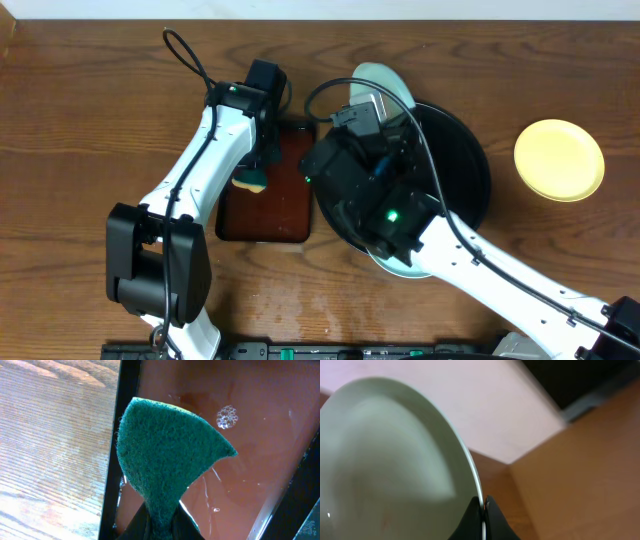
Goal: Clean dirty plates on tray and stack at the side
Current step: 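Carry mint plate right and set it on the yellow plate, then move right gripper back to the second mint plate's rim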
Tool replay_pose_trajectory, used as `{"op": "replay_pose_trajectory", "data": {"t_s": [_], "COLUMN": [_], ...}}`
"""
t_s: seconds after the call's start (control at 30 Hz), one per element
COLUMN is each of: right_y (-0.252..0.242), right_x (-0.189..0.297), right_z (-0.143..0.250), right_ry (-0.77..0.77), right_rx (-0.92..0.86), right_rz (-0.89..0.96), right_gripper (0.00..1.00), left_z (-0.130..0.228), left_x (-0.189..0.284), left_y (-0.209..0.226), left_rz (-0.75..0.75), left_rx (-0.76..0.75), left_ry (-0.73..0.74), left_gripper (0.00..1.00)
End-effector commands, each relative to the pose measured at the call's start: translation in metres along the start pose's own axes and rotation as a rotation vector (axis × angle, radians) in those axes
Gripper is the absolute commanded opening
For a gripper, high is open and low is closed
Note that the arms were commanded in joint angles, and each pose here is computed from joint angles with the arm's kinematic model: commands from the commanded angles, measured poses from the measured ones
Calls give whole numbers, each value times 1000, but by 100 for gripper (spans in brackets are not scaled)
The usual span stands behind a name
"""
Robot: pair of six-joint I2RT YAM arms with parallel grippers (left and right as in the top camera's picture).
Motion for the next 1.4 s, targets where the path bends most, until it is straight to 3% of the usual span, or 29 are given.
{"op": "replay_pose_trajectory", "data": {"t_s": [0.0,0.4,0.53,0.6,0.8,0.9,0.97,1.23,1.37], "right_y": [12,-31,-82,-125,-223,-244,-247,-203,-185], "right_x": [-21,-130,-171,-194,-221,-227,-234,-260,-273], "right_z": [9,62,102,137,229,264,294,349,348], "right_ry": [113,485,575,632,730,777,849,1049,1003], "right_rx": [-156,-623,-769,-859,-1042,-1087,-1116,-1098,-1114], "right_rz": [-287,-673,-584,-450,-103,-11,23,-29,-205], "right_gripper": [1,1,1,1,1,1,1,1,2], "left_z": [1,1,0,-1,-2,-2,-2,-2,-2], "left_x": [-5,-6,-6,-6,-6,-6,-6,-6,-6], "left_y": [3,3,3,2,2,2,2,2,2], "left_rz": [-17,-16,-15,-13,-10,-10,-10,-11,-11], "left_rx": [3,6,6,7,9,9,9,9,9], "left_ry": [15,15,13,9,2,2,2,2,2], "left_gripper": [8,8,8,8,8,8,8,8,8]}}
Point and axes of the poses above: each gripper's point midway between its finger pads, its own x axis back along the fingers, its own y axis along the line the jaws close on, z = x × y, the point moved 7 cm from there along x, back along the fingers, and after that the axes turned 1 degree about -x, right-handed, at the moved point
